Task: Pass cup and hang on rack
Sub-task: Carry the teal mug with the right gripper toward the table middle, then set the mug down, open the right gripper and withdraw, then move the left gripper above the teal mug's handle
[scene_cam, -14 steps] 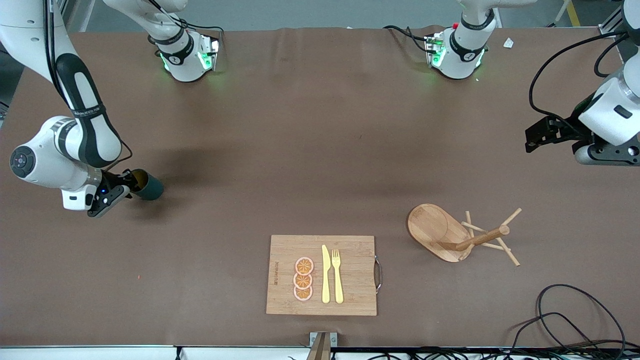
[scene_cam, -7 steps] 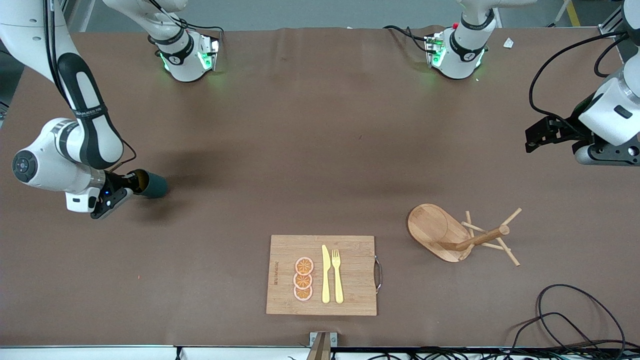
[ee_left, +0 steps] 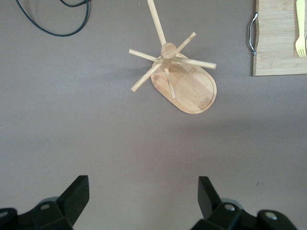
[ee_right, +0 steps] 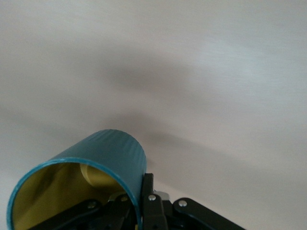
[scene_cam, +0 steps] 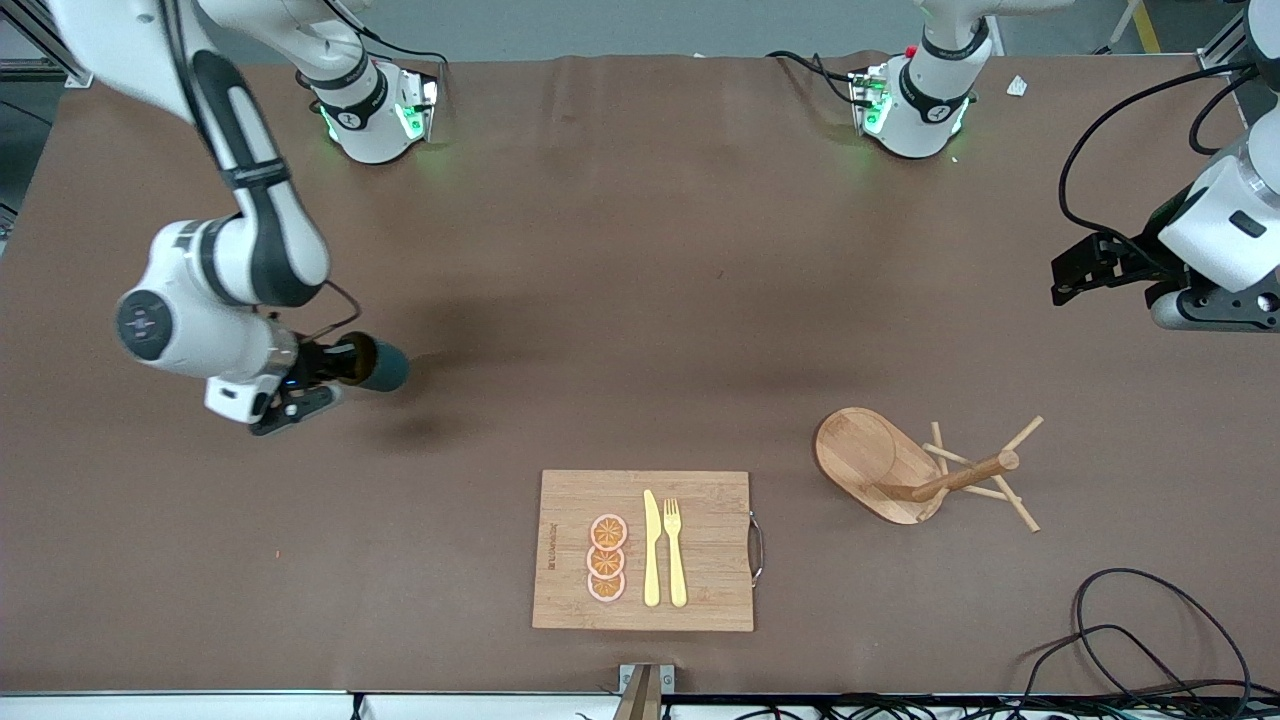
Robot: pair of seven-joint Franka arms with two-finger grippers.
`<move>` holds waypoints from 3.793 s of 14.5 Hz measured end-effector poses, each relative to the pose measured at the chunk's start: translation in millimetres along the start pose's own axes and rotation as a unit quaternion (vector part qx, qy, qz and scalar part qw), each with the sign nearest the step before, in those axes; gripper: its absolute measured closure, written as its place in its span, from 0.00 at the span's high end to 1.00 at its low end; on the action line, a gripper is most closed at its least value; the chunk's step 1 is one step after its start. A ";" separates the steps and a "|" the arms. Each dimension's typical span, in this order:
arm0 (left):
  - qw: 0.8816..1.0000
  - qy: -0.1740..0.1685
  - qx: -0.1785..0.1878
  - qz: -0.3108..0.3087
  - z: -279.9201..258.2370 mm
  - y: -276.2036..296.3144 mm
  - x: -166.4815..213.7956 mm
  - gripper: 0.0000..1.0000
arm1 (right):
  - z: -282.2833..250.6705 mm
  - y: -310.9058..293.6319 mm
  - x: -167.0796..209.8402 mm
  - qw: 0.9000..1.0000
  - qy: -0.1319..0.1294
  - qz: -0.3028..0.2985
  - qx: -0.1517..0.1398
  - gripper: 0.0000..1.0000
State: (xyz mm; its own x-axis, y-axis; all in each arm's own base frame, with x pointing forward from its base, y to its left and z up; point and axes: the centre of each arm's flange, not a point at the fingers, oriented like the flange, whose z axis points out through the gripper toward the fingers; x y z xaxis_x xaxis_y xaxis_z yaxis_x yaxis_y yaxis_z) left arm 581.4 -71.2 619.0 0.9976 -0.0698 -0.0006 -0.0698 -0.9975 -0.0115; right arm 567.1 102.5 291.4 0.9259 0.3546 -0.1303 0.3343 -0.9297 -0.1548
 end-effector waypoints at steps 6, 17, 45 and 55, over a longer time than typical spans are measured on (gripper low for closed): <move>1.000 0.000 0.000 -0.003 0.4 -3.3 0.3 1.00 | 10.1 -195.7 15.4 0.998 0.016 0.061 -0.022 0.04; 1.000 0.000 0.000 -0.004 0.5 -5.1 0.5 1.00 | 89.6 -410.6 24.9 0.990 0.027 0.125 -0.054 0.04; 1.000 -0.014 0.000 -0.024 14.7 3.0 6.1 1.00 | -13.5 -419.1 44.2 0.987 0.061 0.136 -0.055 1.00; 0.995 -0.015 0.010 -0.094 6.1 159.5 -31.1 1.00 | -181.8 -66.6 31.9 0.991 -0.023 0.121 -0.044 1.00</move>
State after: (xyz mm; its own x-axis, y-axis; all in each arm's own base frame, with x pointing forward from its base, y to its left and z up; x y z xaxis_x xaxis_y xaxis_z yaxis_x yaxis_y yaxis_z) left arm 539.3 -228.0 611.1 0.9925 0.1196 -0.0269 0.1187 -0.9923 -0.0347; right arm 606.3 157.6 475.7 0.9723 0.1231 -0.1988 0.1198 -0.9924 -0.0288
